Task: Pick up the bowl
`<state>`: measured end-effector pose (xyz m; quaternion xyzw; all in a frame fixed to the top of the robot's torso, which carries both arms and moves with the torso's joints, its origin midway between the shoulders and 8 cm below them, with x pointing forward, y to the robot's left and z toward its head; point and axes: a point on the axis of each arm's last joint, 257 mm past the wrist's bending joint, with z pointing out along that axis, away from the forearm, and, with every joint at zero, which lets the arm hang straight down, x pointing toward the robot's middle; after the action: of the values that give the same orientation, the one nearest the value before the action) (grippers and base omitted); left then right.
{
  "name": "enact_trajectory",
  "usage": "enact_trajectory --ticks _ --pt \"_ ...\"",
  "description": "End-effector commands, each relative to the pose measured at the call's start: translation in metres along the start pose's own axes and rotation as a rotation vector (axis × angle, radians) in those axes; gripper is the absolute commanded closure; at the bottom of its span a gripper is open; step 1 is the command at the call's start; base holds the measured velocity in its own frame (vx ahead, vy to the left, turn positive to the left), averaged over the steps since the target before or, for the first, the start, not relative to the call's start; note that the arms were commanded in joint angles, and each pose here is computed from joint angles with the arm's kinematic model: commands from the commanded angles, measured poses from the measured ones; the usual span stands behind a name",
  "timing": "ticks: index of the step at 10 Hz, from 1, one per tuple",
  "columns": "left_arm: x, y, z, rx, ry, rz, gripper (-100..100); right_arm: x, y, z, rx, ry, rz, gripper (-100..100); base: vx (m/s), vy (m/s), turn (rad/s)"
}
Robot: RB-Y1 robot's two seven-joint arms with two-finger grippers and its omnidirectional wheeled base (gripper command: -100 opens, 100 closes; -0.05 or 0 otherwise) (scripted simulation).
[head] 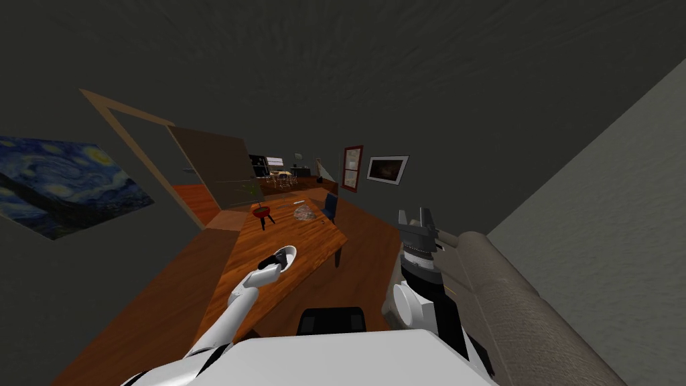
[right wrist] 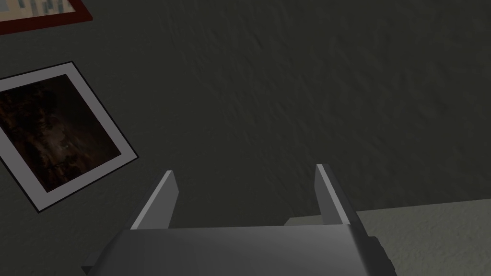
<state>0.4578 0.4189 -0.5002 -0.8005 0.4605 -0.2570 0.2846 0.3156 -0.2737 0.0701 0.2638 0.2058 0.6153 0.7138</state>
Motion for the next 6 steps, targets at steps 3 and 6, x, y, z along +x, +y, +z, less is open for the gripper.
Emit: enact_trajectory --ticks 3,6 --pt "-0.007 0.026 0.005 -0.085 -0.024 -0.027 -100 0.000 0.000 0.000 0.000 0.000 0.000 0 0.001 0.006 -0.016" --pt "-0.014 0.052 0.006 -0.174 -0.049 -0.059 -100 0.000 0.000 0.000 0.000 0.000 0.000 0 0.003 0.007 -0.019"
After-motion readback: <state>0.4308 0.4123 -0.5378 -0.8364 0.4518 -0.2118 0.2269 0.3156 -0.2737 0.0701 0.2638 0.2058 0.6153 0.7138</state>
